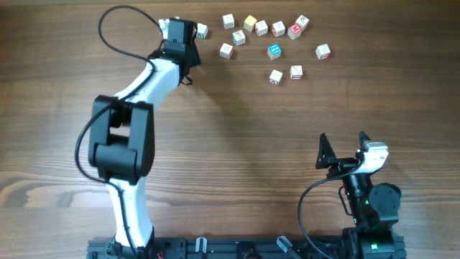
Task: Form a horizontal line
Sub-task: 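Lower the left gripper and grasp the white block with letter A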
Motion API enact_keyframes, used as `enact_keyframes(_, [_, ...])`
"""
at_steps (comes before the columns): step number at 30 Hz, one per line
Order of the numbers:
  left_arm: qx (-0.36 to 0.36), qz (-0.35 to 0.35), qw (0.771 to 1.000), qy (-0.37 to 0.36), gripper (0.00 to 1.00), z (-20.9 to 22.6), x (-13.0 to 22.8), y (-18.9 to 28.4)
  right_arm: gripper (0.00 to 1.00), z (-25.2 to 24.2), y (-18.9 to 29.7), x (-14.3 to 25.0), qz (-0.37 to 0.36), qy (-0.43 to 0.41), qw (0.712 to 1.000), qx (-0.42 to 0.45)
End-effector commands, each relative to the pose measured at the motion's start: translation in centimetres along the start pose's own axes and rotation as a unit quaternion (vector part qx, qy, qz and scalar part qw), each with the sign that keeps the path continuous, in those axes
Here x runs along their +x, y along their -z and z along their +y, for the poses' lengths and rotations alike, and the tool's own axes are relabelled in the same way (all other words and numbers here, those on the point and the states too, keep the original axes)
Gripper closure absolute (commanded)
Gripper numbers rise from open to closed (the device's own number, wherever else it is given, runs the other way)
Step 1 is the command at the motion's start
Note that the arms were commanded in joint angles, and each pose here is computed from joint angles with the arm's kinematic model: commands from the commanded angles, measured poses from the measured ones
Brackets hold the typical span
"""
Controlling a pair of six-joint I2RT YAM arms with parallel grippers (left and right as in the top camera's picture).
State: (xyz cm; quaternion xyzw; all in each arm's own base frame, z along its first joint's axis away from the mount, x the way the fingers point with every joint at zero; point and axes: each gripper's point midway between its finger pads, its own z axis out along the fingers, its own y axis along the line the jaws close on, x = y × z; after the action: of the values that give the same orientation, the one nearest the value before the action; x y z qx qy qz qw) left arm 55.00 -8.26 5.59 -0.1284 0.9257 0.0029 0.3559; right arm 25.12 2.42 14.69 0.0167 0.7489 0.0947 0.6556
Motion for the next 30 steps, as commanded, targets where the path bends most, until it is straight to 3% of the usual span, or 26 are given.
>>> enact_keyframes(1, [-0.002,-0.037,0.999,0.01,0.49,0.2,-2.8,2.5,0.0,-0.4,0.0,-0.2,-0.005,-0.001,1.0,0.011])
enact_keyframes(2, [-0.003,-0.036,0.999,0.01,0.46,0.3,-2.7,2.5,0.0,-0.4,0.0,-0.2,-0.005,-0.001,1.0,0.011])
enact_keyframes(5, [-0.007,-0.032,0.999,0.011,0.7,0.7,-2.6,2.3,0.0,-0.4,0.0,-0.2,-0.005,-0.001,1.0,0.011])
enact_keyframes(8, [-0.012,-0.022,1.0,0.009,0.69,1.0,-2.1,2.3,0.0,-0.4,0.0,-0.2,-0.005,-0.001,1.0,0.011])
enact_keyframes(10, [-0.016,-0.014,1.0,0.007,0.39,1.2,-1.8,2.3,0.0,-0.4,0.0,-0.2,-0.005,-0.001,1.0,0.011])
enact_keyframes(13, [-0.012,-0.022,1.0,0.01,0.06,1.0,-2.1,2.3,0.0,-0.4,0.0,-0.2,-0.005,-0.001,1.0,0.011])
enact_keyframes(14, [-0.005,-0.023,1.0,0.011,0.0,0.8,-2.2,2.3,0.0,-0.4,0.0,-0.2,-0.005,-0.001,1.0,0.011])
enact_keyframes(23, [0.06,-0.017,0.998,0.013,0.0,-1.9,-0.4,-1.8,0.0,-0.4,0.0,-0.2,-0.005,-0.001,1.0,0.011])
enact_keyframes(30, [0.072,-0.01,0.997,0.012,0.0,-2.3,1.5,-4.6,0.0,-0.4,0.0,-0.2,-0.005,-0.001,1.0,0.011])
